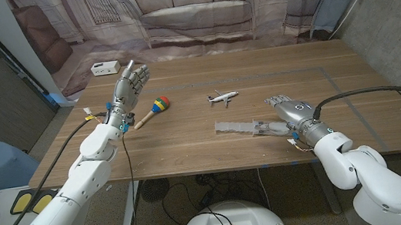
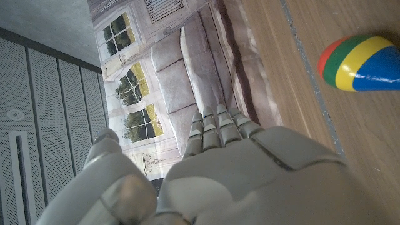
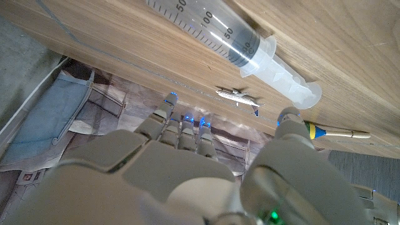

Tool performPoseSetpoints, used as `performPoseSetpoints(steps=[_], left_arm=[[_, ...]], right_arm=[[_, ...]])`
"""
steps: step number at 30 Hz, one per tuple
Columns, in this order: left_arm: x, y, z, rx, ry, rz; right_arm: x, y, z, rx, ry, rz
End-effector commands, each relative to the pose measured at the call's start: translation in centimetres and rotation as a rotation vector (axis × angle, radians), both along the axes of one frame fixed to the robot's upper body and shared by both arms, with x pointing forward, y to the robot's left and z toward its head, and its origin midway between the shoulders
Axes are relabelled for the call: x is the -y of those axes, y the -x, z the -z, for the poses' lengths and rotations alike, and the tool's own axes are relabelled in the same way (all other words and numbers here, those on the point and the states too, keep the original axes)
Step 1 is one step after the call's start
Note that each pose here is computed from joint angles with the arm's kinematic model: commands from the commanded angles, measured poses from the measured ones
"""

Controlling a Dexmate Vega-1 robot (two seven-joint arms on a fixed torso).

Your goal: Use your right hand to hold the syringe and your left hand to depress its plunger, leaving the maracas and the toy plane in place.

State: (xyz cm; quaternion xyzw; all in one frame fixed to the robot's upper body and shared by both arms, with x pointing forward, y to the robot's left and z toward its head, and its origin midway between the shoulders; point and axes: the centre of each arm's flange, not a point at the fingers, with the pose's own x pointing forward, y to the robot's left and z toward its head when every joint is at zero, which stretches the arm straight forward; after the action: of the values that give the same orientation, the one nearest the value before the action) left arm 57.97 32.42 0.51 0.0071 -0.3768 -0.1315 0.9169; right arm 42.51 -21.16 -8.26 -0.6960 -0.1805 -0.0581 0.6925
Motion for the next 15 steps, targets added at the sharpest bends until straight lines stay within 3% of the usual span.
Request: performPoseSetpoints(steps=[1, 15], left_arm=[[-0.17, 0.18, 0.36, 0.001, 0.007, 0.003], [-0.13, 0.61, 0.51, 0.004, 0.004, 0.0]], right_arm=[[-0.07, -0.99, 0.18, -0.075, 0.016, 0.02], [0.26, -1.66, 0.41, -0.101, 0.011, 0.037]])
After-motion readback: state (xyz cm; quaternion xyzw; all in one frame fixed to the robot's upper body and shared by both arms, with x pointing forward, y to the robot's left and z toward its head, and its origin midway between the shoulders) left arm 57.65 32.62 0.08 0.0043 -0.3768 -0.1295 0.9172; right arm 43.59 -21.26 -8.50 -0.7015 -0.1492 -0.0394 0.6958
